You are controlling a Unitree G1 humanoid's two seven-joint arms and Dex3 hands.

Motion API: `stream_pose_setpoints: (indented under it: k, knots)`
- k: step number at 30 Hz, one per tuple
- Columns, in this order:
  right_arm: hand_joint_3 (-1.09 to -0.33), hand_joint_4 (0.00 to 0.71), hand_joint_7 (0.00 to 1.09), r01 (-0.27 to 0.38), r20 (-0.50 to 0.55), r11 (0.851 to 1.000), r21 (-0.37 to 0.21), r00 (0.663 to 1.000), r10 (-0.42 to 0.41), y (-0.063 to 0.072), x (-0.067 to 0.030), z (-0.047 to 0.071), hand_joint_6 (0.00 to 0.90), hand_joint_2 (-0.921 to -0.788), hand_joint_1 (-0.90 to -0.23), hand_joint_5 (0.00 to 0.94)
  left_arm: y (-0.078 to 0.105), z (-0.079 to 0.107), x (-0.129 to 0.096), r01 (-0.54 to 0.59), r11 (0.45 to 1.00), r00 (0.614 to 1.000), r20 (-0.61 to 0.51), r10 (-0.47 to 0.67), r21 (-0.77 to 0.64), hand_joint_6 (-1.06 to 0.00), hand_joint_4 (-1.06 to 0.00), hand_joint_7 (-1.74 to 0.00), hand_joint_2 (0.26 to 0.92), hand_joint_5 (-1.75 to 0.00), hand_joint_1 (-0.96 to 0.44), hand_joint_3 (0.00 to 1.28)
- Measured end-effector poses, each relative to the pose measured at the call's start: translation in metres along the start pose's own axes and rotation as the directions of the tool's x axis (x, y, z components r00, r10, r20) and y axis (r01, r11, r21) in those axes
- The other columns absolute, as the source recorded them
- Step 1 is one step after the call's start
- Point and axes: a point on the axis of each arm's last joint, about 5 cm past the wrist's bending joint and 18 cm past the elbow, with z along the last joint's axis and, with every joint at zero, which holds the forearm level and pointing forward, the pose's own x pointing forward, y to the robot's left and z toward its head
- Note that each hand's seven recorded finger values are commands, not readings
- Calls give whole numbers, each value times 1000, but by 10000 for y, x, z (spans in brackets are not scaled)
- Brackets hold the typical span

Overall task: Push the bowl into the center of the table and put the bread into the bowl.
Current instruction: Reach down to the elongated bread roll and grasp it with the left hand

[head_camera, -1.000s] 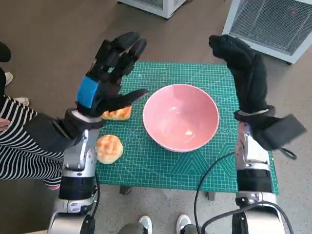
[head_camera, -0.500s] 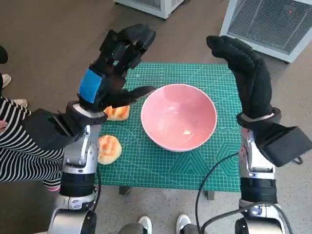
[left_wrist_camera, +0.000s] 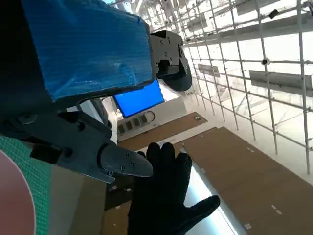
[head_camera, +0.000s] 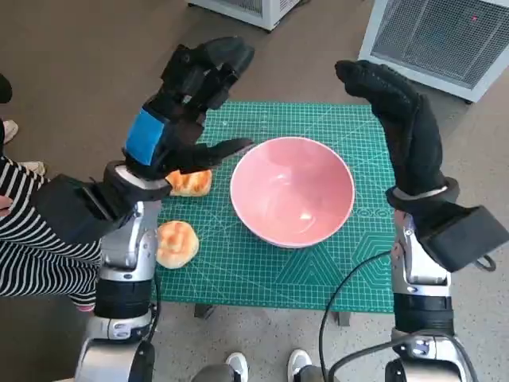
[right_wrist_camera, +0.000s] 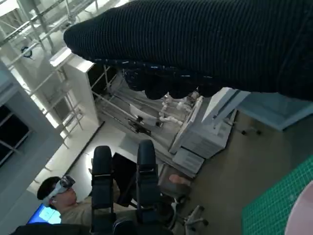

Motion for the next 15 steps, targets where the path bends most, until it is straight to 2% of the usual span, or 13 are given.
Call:
stream_pose_setpoints:
  k: [4,7,9,11,15]
  knots:
    - [-731,188,618,4,1,1000,0,1000,-4,2,1,2,-1,-921,-806,19,103,36,26,23,995,999,-27,-21,95,1,-251,-720,860,-17,-235,146]
    - [-729,189,619,4,1,1000,1,1000,-4,5,2,2,-1,-921,-807,19,232,118,61,92,963,991,-118,-64,253,-22,-246,-673,825,-14,-216,112]
    - [-728,189,619,6,1,1000,0,1000,-6,3,1,2,-1,-921,-808,18,353,208,94,163,913,971,-227,-81,374,-83,-240,-587,806,-9,-184,82]
    - [-727,187,618,9,1,1000,0,1000,-9,2,0,2,-1,-921,-805,16,448,285,126,222,859,942,-330,-67,462,-195,-228,-411,787,-4,-113,43]
    - [-727,183,614,12,2,1000,0,1000,-12,3,-4,-2,-1,-921,-802,13,614,419,181,314,750,869,-494,20,582,-325,-206,-189,766,-1,-4,11]
